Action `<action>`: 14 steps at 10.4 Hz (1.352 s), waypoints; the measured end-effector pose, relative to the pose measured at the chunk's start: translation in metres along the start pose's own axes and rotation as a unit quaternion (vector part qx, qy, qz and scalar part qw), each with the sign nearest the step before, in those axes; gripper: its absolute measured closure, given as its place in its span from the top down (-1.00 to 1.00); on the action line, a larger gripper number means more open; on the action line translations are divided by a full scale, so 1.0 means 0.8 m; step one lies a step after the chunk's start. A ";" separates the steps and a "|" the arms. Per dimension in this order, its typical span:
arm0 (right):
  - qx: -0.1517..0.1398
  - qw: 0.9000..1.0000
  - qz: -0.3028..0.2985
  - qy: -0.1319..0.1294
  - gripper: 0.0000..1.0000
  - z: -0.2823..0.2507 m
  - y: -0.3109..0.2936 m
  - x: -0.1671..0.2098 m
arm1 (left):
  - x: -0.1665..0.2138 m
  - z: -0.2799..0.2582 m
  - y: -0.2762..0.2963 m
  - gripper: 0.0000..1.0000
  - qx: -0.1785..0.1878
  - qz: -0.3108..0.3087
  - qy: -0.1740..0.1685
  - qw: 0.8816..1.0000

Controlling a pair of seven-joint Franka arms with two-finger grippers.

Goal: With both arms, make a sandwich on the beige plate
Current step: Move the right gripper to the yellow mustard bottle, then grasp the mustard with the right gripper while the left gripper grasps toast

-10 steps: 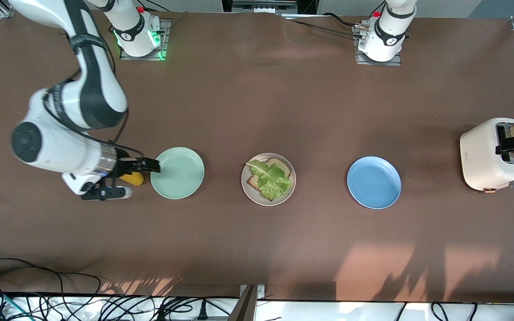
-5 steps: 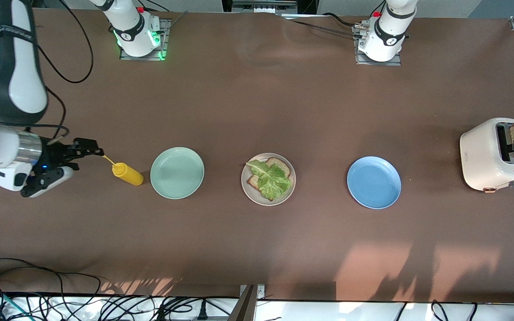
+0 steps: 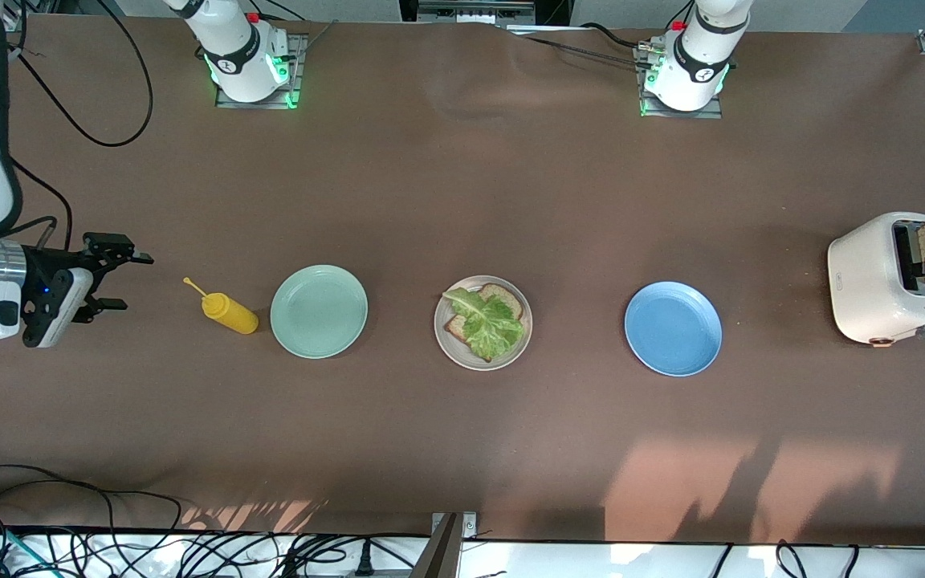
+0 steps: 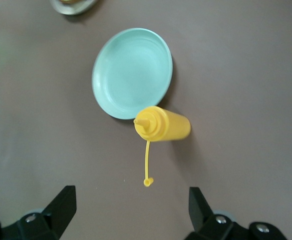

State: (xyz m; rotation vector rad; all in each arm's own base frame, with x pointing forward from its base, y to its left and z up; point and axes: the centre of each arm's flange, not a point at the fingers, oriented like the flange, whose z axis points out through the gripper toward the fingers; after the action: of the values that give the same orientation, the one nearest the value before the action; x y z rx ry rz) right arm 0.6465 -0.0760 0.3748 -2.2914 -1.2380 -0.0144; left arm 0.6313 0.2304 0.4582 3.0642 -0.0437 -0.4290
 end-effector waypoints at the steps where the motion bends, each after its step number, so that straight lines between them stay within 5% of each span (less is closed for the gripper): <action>1: 0.015 0.999 -0.031 0.023 1.00 0.015 0.022 -0.021 | 0.002 0.009 -0.007 0.96 0.013 -0.001 -0.009 1.000; 4: 0.060 0.989 -0.107 0.083 1.00 0.061 0.060 -0.059 | 0.009 0.043 -0.028 0.91 0.044 0.000 -0.037 0.998; 9: 0.099 0.956 -0.214 0.172 1.00 0.154 0.103 -0.092 | 0.007 0.084 -0.080 0.92 0.057 -0.016 -0.056 0.997; 14: 0.106 0.925 -0.264 0.251 1.00 0.252 0.136 -0.123 | -0.008 0.138 -0.101 0.86 0.073 -0.016 -0.110 0.991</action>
State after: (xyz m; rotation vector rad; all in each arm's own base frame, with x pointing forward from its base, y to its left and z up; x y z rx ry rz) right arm 0.6272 -0.1086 0.1285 -1.5691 -1.4391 -0.5929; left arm 0.5963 0.3065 0.3497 3.1457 -0.0361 -0.7995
